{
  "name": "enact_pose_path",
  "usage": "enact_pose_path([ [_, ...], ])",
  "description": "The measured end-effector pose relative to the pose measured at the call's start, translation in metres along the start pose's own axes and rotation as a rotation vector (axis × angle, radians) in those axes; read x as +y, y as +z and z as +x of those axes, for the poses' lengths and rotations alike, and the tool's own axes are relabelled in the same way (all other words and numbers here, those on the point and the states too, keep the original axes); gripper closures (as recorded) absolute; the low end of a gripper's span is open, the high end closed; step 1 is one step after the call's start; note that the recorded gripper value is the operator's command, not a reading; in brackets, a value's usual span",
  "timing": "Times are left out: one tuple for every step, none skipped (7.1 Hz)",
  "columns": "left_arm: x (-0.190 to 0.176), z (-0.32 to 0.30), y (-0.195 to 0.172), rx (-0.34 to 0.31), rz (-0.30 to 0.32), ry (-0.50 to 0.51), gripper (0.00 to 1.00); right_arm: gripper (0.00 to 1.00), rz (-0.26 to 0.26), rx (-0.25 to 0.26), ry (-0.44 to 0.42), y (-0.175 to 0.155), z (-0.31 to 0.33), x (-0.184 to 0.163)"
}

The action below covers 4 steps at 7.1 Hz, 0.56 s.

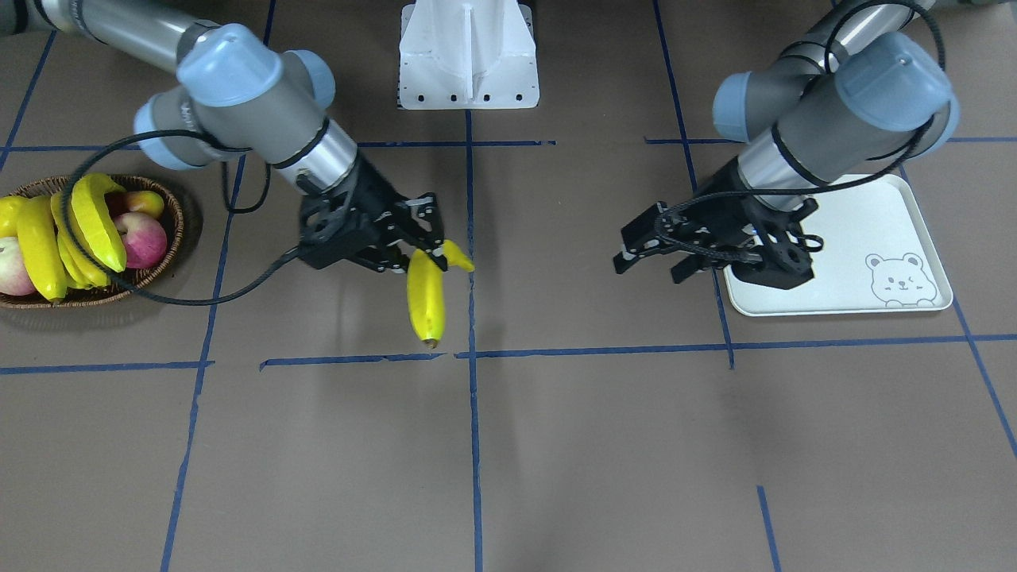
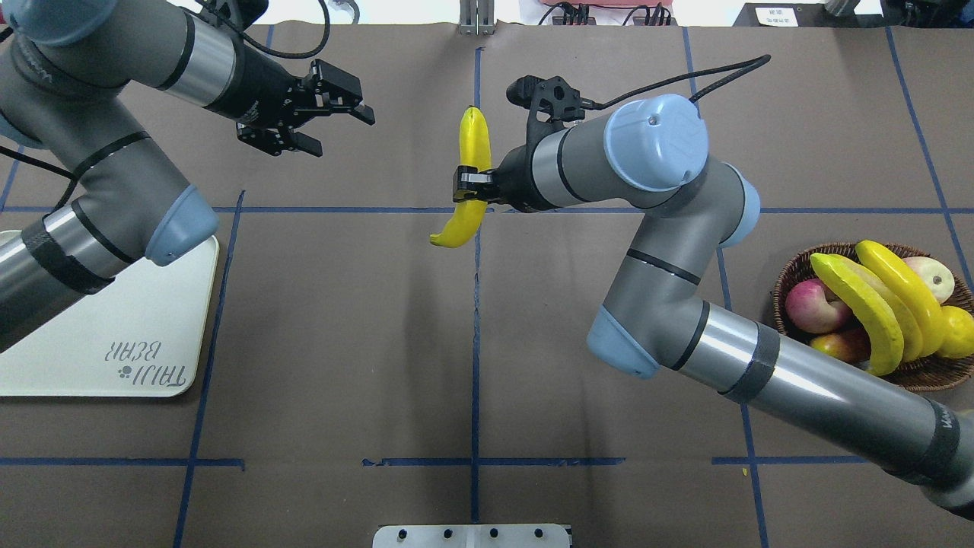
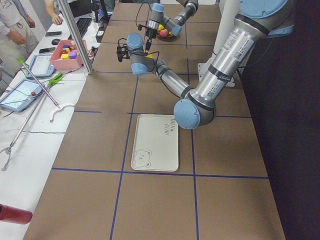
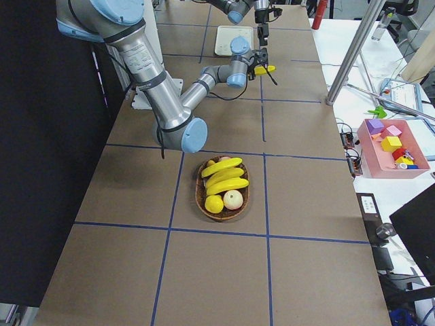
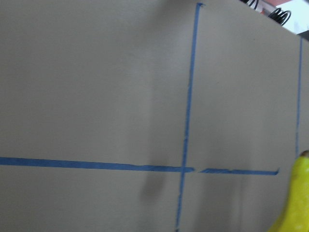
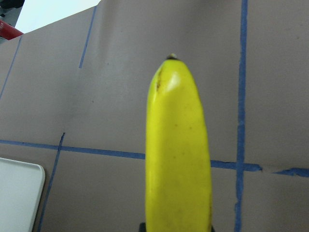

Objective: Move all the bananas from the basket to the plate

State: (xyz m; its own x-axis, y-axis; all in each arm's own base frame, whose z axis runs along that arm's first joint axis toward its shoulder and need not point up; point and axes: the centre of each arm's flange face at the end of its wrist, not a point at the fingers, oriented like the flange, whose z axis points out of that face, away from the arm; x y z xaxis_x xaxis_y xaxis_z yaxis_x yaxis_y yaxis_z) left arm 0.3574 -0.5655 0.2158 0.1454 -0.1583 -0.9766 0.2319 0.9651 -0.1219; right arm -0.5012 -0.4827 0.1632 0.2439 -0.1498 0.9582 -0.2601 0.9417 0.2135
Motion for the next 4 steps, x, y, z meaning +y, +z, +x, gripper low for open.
enact_pose_path([
  [0.006,0.015,0.017,0.041,0.018,-0.044,0.00,0.98,-0.001,-0.016,0.002,0.003,-0.014,0.005],
  [0.013,0.026,0.031,0.066,0.023,-0.062,0.00,0.98,-0.003,-0.027,0.000,0.004,-0.022,0.009],
  [0.018,0.033,0.042,0.078,0.019,-0.067,0.00,0.98,-0.004,-0.035,-0.002,0.004,-0.028,0.010],
  [0.023,0.039,0.047,0.085,0.012,-0.065,0.01,0.98,-0.005,-0.042,-0.004,0.004,-0.033,0.010],
])
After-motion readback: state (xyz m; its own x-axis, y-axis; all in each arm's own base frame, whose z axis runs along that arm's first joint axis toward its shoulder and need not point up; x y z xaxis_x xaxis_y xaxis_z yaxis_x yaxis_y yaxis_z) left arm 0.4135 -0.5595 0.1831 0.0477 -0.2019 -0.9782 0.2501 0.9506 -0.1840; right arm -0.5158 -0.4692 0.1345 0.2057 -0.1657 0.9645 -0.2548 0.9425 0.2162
